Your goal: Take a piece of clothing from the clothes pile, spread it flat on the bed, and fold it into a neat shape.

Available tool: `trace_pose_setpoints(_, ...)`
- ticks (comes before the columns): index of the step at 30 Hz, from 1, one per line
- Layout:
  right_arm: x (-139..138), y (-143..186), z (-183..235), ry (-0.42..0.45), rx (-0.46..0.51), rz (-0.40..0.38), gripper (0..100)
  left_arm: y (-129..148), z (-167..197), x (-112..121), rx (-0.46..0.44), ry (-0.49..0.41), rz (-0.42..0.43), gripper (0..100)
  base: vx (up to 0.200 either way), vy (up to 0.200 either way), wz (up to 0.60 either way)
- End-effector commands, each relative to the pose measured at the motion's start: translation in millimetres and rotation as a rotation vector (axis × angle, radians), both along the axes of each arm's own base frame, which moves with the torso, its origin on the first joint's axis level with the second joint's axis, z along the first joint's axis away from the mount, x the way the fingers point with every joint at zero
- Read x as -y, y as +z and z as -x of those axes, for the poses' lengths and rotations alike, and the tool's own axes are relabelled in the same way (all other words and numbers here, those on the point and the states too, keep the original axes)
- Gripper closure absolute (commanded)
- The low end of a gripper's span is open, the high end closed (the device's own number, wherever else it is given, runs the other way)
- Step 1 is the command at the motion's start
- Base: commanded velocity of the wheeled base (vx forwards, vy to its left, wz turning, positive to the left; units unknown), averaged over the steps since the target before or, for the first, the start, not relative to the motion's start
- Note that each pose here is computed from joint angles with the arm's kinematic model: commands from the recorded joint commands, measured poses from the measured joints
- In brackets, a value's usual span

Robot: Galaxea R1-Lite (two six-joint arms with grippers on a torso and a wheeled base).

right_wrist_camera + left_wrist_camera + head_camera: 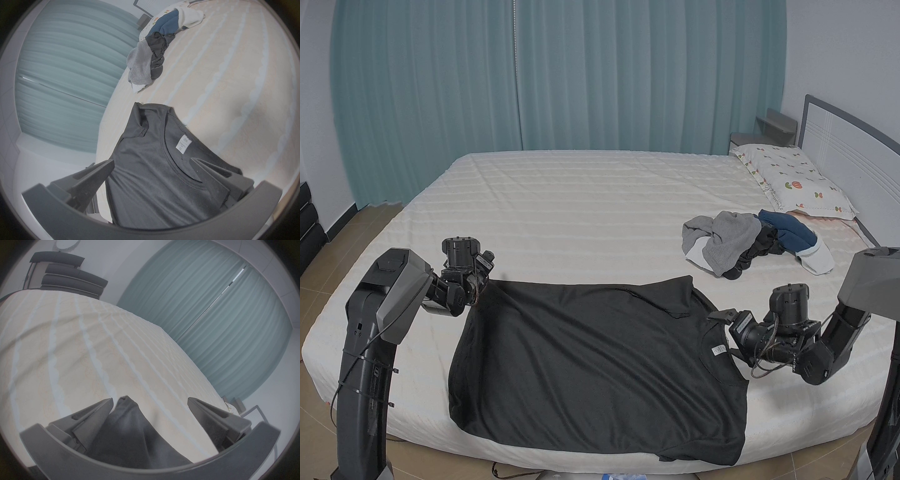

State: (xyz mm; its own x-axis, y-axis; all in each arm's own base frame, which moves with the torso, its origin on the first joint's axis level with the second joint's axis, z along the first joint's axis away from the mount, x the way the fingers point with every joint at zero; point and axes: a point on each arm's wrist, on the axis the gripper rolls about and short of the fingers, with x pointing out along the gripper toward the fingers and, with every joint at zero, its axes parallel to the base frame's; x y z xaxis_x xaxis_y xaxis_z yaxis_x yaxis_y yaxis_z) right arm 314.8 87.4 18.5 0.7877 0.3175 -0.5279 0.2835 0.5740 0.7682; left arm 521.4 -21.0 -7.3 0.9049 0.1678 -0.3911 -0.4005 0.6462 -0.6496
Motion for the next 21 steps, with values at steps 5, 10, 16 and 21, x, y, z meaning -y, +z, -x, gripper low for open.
trace_pose_setpoints(5,-33,-13,-66,0.072,0.004,0.123,0,46,37,13,-0.012,-0.039,0.083,0,0.0,0.0,0.0)
trace_pose_setpoints(10,-43,-25,-91,0.098,-0.014,0.191,0,36,66,12,-0.109,-0.072,0.129,0,0.0,0.0,0.0)
trace_pose_setpoints(16,-53,-34,-121,0.098,-0.013,0.243,0,33,107,6,-0.177,-0.119,0.301,0,0.0,0.0,0.0)
trace_pose_setpoints(21,-58,-32,-134,0.114,0.01,0.283,0,29,114,3,-0.163,-0.114,0.332,0,0.0,0.0,0.0)
